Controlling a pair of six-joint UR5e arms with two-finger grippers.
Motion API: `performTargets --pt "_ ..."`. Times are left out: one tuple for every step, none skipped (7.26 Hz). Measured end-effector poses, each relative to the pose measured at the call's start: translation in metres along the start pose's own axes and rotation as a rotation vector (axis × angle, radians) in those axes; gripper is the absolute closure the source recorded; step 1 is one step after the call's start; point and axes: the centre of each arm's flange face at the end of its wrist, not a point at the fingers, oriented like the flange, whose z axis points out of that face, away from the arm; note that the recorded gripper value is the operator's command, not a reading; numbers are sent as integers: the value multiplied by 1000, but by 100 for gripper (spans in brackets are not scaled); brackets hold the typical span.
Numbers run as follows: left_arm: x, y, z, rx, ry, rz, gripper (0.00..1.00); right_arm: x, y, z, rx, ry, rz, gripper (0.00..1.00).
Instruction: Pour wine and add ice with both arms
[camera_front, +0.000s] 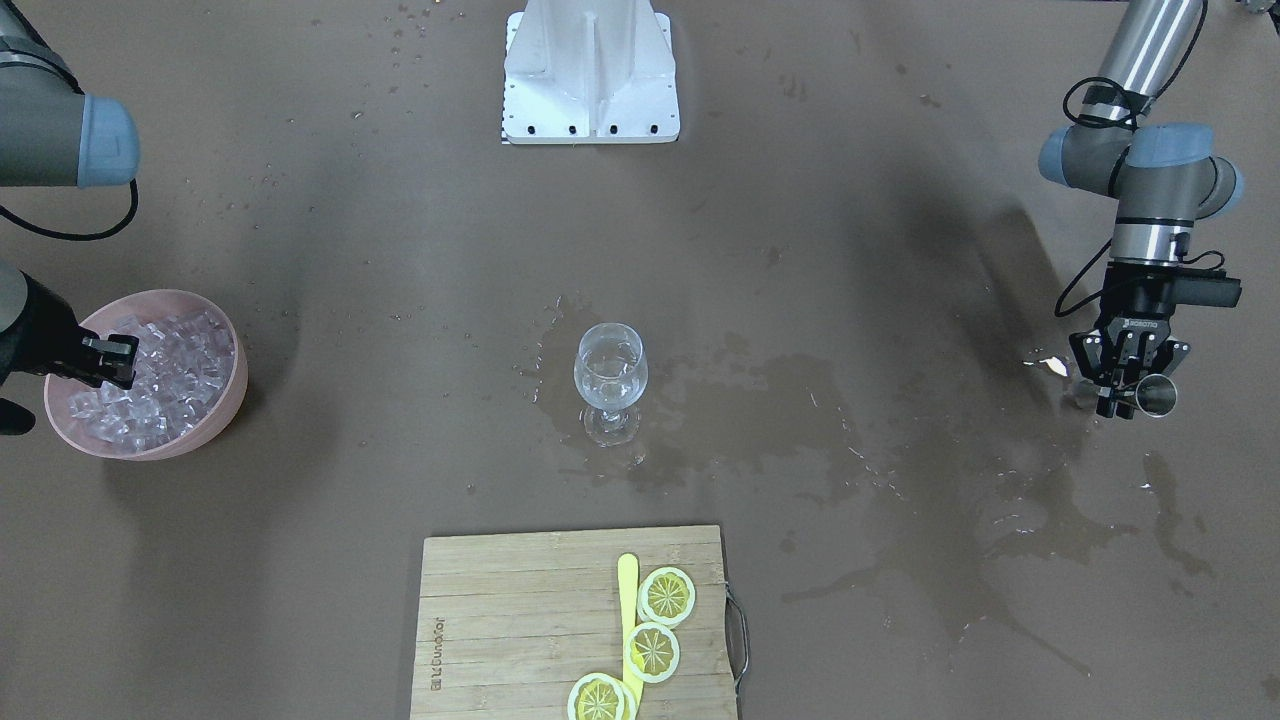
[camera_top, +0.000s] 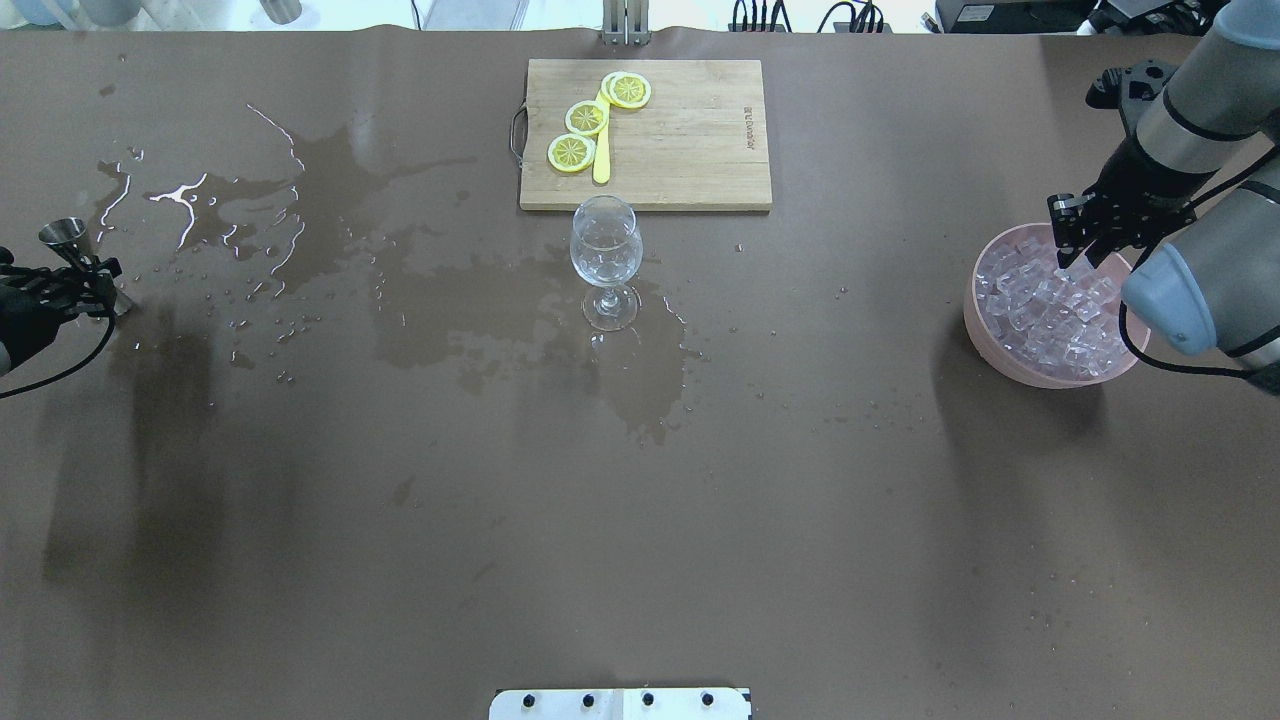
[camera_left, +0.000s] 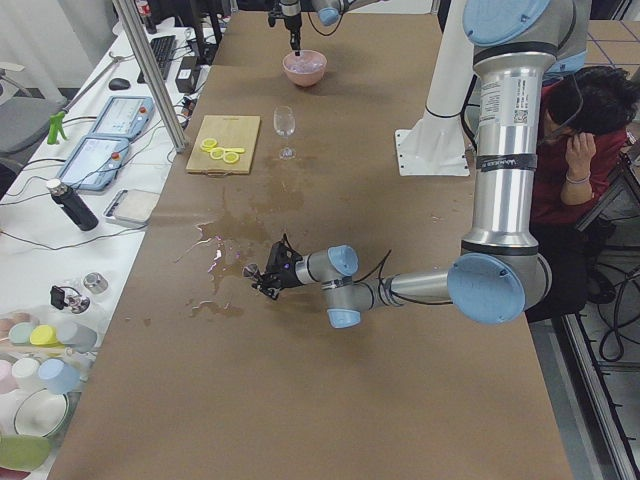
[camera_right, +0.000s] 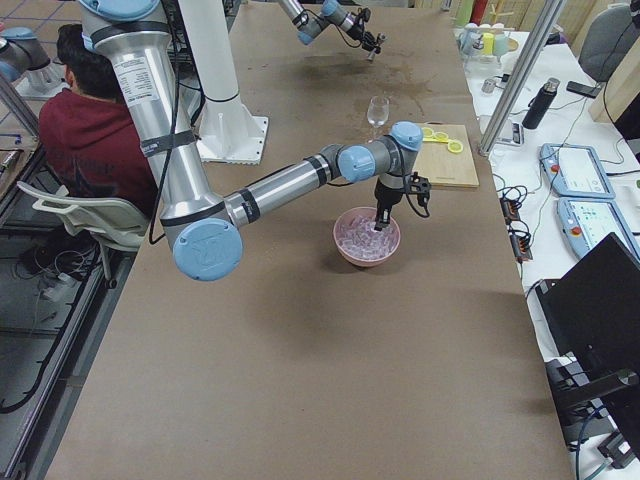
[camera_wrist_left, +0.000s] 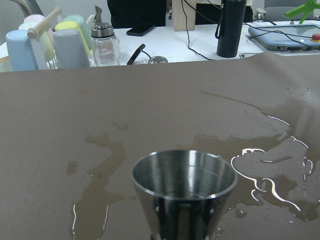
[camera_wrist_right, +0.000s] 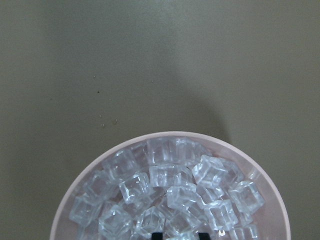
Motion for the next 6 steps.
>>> performTargets --pt "0 -1 0 2 2 -1 100 1 0 -1 2 1 1 86" --pt "1 -2 -1 6 7 -4 100 1 -1 -1 3 2 2 86" --pt "1 -2 -2 12 15 -7 100 2 -1 -1 3 3 3 86" --pt "2 -3 -2 16 21 -9 100 2 -1 -1 5 4 3 86" --pt "5 -6 -2 23 30 -12 100 1 -2 -2 6 4 2 86" --pt "10 -13 -1 38 45 -20 100 0 -2 -3 9 3 0 86"
